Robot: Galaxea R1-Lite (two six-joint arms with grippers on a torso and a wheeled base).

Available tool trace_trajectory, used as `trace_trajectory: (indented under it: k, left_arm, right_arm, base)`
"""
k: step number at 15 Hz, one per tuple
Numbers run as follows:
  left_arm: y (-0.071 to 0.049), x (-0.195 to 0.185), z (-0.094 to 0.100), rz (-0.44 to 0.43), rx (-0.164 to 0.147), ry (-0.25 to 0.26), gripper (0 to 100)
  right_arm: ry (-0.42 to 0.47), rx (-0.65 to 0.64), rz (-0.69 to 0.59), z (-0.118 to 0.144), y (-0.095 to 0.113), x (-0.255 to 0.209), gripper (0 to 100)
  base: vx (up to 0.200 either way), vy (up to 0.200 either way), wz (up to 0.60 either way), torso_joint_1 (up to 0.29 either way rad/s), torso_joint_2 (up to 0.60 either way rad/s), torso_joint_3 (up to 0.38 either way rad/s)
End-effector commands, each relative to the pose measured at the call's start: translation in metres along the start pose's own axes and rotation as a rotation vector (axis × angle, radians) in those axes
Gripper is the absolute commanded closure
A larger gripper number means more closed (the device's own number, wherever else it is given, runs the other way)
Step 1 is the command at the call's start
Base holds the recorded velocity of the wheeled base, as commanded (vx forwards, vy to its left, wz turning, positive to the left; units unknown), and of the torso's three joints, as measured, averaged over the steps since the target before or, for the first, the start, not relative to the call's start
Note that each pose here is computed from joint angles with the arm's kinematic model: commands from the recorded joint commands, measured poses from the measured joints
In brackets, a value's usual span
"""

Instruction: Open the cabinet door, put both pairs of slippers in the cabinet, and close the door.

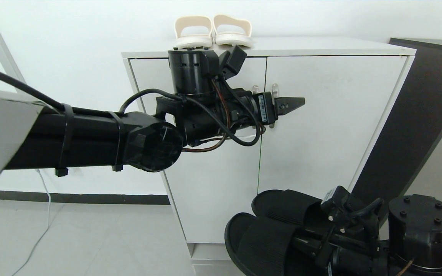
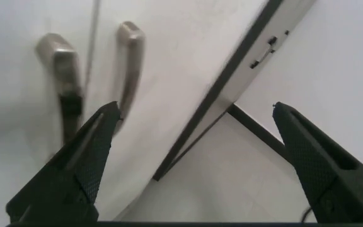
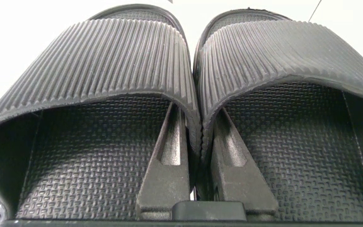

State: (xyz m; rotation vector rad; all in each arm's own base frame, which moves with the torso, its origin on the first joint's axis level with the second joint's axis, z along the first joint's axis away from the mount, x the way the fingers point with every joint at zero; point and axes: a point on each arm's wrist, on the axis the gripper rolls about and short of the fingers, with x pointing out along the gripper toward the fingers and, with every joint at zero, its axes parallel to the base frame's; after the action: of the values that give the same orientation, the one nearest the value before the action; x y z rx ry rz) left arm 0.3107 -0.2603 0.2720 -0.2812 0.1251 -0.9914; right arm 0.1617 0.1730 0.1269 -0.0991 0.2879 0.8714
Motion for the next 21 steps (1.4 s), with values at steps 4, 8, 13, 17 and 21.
trace_trajectory:
  k: [4, 8, 13, 17, 21]
  left_arm:
    - [0.004, 0.011, 0.0, 0.015, -0.002, 0.002, 0]
    - [0.006, 0.018, 0.0, 0.009, -0.013, 0.013, 0]
    - [0.009, 0.023, -0.004, 0.009, -0.015, 0.019, 100]
    - [0.008, 0.021, -0.004, 0.01, -0.049, 0.02, 100]
    - [0.003, 0.007, -0.009, 0.015, -0.069, 0.044, 100]
  right_arm:
    - [0.001, 0.002, 0.001, 0.0, 0.0, 0.0, 100]
    - [0.001, 0.0, 0.001, 0.0, 0.0, 0.0, 100]
    - [0.005, 0.0, 0.004, -0.001, 0.0, 0.0, 100]
    - [0.01, 0.0, 0.007, -0.002, 0.0, 0.0, 100]
    - [0.019, 0.0, 0.013, -0.005, 0.001, -0.001, 100]
  base:
    - [0.0, 0.0, 0.0, 0.0, 0.0, 0.0]
    - [0.0, 0.0, 0.0, 0.0, 0.0, 0.0]
    - [0.0, 0.0, 0.0, 0.0, 0.0, 0.0]
    - [0.0, 0.0, 0.0, 0.0, 0.0, 0.0]
    - [0.0, 0.0, 0.0, 0.0, 0.0, 0.0]
